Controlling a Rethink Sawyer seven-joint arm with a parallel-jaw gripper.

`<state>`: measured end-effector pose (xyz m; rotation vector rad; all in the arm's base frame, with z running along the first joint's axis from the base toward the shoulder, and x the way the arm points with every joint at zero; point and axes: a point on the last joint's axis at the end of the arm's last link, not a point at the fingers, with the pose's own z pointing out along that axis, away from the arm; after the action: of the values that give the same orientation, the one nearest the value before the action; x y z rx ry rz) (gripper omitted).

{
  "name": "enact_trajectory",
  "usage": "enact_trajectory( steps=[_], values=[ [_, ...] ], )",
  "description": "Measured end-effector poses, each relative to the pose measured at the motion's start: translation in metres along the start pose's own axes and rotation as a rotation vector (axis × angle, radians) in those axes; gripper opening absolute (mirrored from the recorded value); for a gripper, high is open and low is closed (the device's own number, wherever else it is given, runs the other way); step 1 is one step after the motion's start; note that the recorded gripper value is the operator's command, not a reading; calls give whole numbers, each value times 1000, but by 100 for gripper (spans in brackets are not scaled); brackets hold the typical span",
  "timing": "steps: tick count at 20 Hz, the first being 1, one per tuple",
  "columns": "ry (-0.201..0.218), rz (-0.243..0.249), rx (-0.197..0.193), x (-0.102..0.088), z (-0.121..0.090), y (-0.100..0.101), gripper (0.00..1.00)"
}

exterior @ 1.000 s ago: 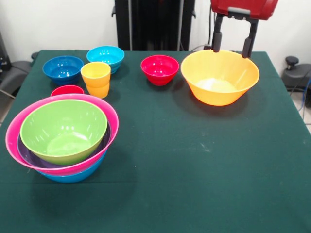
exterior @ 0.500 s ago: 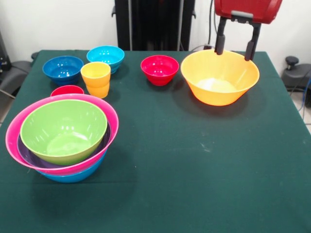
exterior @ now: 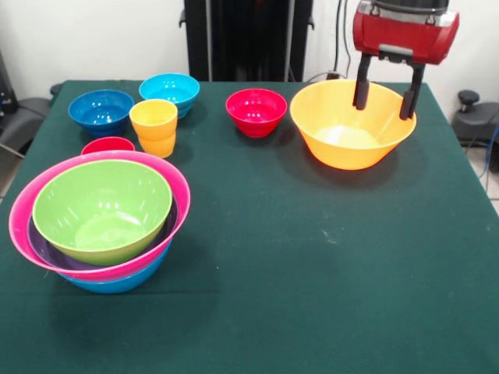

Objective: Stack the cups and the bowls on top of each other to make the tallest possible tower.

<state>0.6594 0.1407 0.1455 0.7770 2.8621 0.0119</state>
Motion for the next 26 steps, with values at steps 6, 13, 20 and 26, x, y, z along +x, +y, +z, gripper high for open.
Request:
enact_trajectory(
  steps=[6, 13, 20, 26],
  values=[
    [-1, 13, 19, 6, 19, -7, 100],
    [11, 20, 35, 16, 28, -9, 100],
    [40, 40, 43, 44, 27, 3, 100],
    [55, 60, 45, 66, 24, 16, 100]
  ],
)
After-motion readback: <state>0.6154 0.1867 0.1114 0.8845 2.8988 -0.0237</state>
